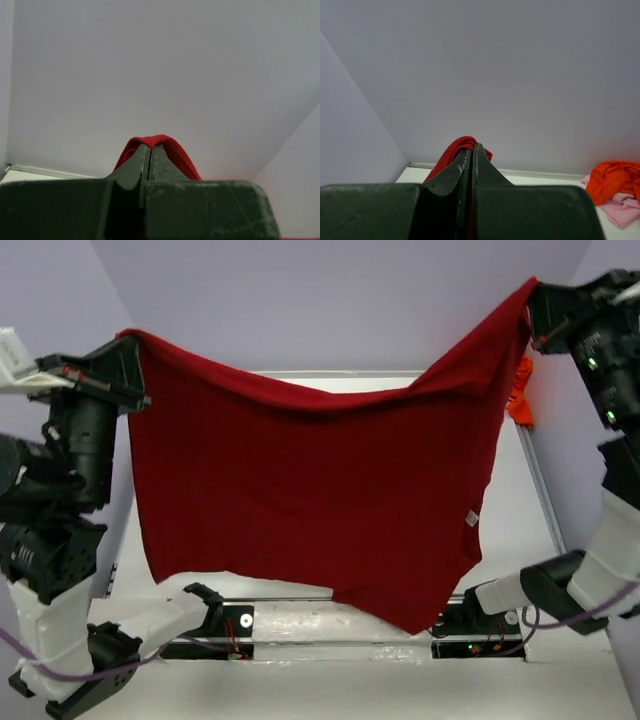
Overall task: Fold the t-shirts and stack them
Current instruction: Flatten the tshirt out, then fold the tshirt
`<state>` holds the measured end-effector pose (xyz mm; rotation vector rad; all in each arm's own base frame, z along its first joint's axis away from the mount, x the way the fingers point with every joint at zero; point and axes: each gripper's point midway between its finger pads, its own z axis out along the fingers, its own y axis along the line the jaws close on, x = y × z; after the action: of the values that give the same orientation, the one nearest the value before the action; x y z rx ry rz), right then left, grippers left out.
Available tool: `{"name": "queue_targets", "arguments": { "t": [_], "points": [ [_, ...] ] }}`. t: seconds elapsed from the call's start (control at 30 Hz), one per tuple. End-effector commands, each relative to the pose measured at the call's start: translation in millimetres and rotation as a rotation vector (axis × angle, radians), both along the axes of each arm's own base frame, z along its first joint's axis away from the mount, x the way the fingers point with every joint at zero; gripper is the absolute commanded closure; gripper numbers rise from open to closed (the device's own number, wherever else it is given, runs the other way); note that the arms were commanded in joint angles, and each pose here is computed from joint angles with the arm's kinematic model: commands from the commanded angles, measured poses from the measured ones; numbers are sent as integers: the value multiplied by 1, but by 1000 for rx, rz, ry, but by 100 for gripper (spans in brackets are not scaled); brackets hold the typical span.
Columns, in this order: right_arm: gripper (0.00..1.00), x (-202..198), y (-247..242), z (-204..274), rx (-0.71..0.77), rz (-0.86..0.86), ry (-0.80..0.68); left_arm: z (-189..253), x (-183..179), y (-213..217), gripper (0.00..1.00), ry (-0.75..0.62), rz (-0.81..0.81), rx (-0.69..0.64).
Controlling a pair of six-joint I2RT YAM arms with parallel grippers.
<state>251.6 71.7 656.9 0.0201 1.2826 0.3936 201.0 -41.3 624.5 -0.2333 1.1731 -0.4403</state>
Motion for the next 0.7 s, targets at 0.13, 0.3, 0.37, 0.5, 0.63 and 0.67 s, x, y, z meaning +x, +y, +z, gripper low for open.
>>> {"name": "queue_targets", "arguments": {
  "t": [0.13,0.3,0.37,0.5,0.63,0.67],
  "points": [
    [100,195,27,-128,-139,-158,299,-89,150,-17,100,205,245,138],
    [100,296,17,-264,-207,-272,499,-193,242,-7,100,324,307,125],
    [100,323,17,-298,-217,-285,531,-231,269,-3,100,382,338,141],
    [100,380,16,-393,-262,-297,643,-332,338,5,100,560,386,201],
    [100,409,6,-440,-291,-310,687,-404,380,9,100,675,383,271],
    [100,413,1,-444,-289,-311,689,-418,394,7,100,702,379,271]
  ]
}}
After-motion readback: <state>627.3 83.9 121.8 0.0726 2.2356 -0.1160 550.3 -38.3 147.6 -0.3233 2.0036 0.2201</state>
